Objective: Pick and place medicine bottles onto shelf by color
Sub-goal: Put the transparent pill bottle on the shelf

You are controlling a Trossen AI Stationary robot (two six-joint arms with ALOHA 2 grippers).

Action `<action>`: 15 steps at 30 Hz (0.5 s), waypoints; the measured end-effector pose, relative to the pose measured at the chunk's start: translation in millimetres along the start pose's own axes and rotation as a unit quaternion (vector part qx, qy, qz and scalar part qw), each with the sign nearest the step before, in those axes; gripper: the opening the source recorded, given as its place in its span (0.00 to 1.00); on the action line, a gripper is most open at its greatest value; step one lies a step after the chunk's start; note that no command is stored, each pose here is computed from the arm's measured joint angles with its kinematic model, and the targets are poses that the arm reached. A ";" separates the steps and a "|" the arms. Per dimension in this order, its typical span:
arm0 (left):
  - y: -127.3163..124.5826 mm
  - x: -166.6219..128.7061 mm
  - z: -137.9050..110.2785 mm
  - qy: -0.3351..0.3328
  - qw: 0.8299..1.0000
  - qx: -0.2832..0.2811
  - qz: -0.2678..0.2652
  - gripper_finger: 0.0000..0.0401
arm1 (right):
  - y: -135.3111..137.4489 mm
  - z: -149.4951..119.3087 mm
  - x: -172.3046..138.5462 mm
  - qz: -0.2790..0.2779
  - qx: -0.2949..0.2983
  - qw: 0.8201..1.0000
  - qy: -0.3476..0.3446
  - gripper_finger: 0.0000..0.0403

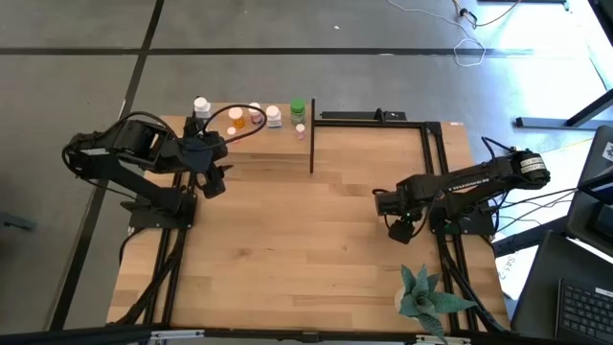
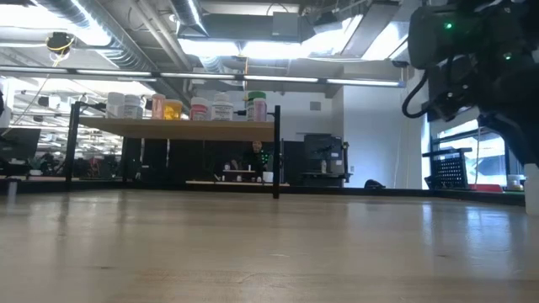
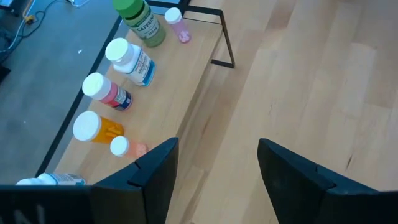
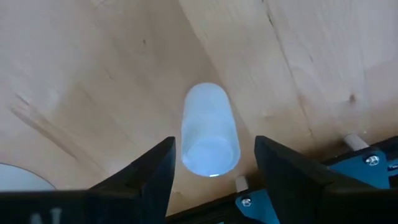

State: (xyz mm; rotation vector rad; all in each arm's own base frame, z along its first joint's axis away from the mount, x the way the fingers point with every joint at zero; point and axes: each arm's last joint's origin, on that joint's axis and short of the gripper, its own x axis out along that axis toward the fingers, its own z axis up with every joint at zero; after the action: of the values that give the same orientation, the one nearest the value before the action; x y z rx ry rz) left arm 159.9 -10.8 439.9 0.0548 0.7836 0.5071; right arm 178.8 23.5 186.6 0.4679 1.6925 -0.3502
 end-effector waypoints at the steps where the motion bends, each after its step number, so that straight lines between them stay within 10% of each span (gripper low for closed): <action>1: 0.0 0.0 0.0 0.000 1.000 0.000 0.000 0.53 | 0.3 -0.3 0.1 0.000 0.002 1.000 0.000 0.55; 15: 0.0 0.0 0.0 0.000 1.000 -0.001 0.000 0.53 | -6.1 -10.2 26.8 -0.017 0.020 0.999 0.023 0.55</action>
State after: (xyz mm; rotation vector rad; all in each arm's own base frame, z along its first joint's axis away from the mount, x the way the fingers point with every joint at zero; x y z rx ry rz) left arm 159.9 -10.8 439.9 0.0537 0.7828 0.5079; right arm 163.4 26.0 161.7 0.4803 1.7423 -0.4019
